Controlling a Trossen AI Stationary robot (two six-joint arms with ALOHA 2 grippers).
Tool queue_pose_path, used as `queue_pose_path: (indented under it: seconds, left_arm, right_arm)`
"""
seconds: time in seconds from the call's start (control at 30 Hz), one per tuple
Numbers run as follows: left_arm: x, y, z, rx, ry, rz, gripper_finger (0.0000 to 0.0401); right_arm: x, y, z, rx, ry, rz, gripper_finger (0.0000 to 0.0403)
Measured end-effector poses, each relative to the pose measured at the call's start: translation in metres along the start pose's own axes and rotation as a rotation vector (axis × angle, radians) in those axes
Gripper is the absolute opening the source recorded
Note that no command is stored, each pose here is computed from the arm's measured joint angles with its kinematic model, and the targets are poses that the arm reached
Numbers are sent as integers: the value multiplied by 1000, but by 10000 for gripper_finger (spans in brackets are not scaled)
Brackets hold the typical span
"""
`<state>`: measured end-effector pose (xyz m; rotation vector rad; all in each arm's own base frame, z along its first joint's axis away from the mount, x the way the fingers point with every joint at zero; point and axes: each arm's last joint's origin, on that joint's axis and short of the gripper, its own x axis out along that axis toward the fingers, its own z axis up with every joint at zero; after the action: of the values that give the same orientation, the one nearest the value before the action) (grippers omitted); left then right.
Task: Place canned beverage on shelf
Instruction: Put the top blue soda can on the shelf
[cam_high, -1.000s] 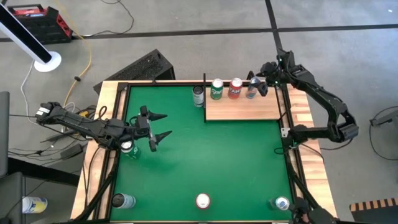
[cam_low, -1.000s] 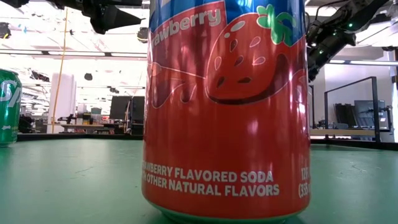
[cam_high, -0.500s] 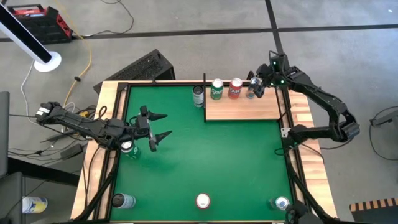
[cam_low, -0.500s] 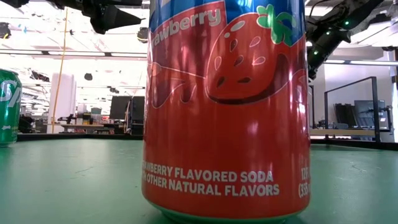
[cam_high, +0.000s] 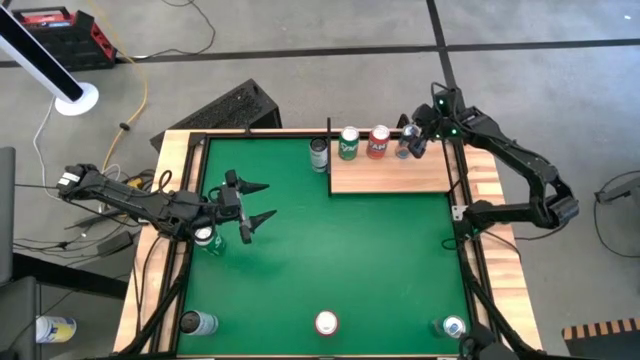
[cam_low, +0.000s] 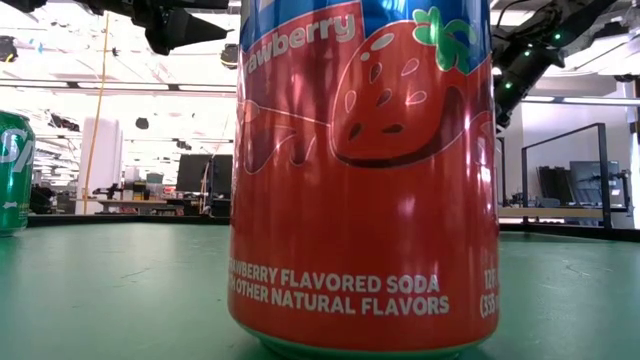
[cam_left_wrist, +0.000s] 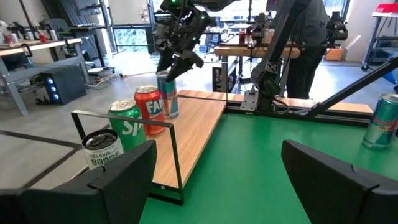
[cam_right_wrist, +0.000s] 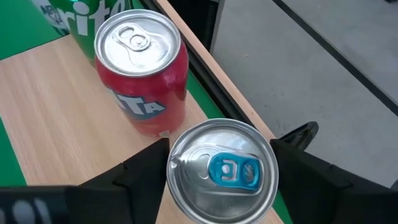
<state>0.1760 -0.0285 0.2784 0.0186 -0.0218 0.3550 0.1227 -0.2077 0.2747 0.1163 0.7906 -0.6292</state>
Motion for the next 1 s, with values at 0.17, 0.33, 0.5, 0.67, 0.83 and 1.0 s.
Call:
queue_pose_path:
  seconds: [0.17, 0.33, 0.5, 0.67, 0.83, 1.0]
  left_arm:
    - [0, 0, 0, -1, 0, 0, 332]
    - [0, 0, 0, -1, 0, 0, 332]
    - [0, 0, 0, -1, 0, 0, 332]
    - [0, 0, 0, -2, 0, 0, 332]
    - [0, 0, 0, -8, 0, 0, 332]
    - [0, 0, 0, -10, 0, 0, 332]
  right_arm:
    - [0, 0, 0, -12, 4, 6, 280]
    - [0, 1, -1, -67, 9, 14, 279]
    - [-1, 2, -2, -127, 23, 22, 278]
    - [-1, 2, -3, -159, 27, 25, 277]
    - [-1, 1, -4, -160, 30, 24, 277]
    - [-1, 1, -4, -187, 37, 34, 277]
